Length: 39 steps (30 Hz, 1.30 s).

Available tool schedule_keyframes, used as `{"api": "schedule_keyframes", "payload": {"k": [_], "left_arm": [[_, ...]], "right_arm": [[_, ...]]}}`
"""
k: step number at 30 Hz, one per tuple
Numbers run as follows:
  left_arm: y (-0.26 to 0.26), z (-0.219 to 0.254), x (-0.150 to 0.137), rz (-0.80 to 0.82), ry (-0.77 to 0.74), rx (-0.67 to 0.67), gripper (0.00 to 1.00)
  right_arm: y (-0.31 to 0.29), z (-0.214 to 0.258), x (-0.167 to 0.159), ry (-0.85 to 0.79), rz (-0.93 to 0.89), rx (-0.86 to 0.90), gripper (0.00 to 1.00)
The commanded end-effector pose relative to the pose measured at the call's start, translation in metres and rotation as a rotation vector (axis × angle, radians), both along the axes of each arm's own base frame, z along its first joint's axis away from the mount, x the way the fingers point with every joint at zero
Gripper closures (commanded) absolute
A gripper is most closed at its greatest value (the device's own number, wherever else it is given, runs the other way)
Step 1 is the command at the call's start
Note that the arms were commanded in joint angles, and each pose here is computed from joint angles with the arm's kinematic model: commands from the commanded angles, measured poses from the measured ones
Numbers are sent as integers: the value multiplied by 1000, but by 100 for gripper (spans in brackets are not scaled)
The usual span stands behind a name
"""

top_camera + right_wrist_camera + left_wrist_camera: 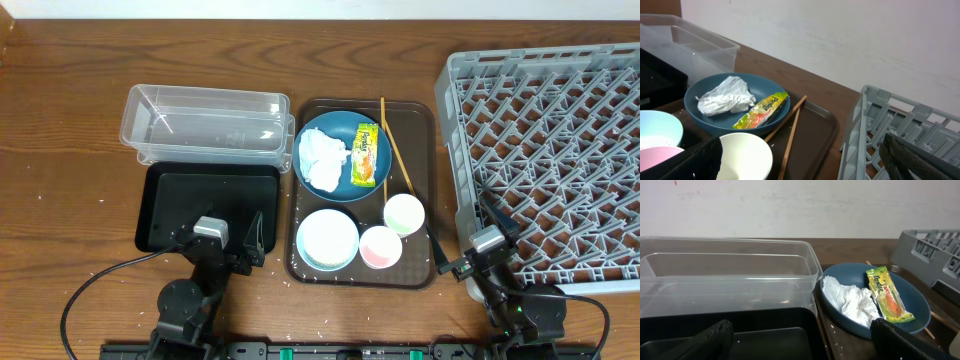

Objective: Sort waste into correct bins and load items into the dishwasher rack

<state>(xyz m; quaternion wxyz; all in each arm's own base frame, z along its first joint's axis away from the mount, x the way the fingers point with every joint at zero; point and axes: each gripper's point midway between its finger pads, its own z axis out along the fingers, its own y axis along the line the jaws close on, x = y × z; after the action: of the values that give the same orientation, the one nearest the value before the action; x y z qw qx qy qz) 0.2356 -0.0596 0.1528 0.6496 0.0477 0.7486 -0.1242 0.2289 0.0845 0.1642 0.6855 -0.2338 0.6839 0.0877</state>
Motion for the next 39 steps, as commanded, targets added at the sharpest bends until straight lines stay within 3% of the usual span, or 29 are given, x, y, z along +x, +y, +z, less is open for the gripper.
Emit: {"api": "schedule_keyframes", "payload": {"k": [1, 29, 35, 39], "left_arm": [[1, -15, 0, 7, 35, 0, 10], [1, -12, 1, 6, 25, -4, 10], [-10, -10, -1, -50, 43, -97, 10], [-20, -6, -5, -108, 36, -110, 10]], "right_arm": [[0, -1, 0, 10, -2, 10, 1], [3, -1, -1, 11, 18, 12, 1], [16, 18, -9, -36, 109, 81, 1], [17, 16, -9, 35, 113, 190, 1]]}}
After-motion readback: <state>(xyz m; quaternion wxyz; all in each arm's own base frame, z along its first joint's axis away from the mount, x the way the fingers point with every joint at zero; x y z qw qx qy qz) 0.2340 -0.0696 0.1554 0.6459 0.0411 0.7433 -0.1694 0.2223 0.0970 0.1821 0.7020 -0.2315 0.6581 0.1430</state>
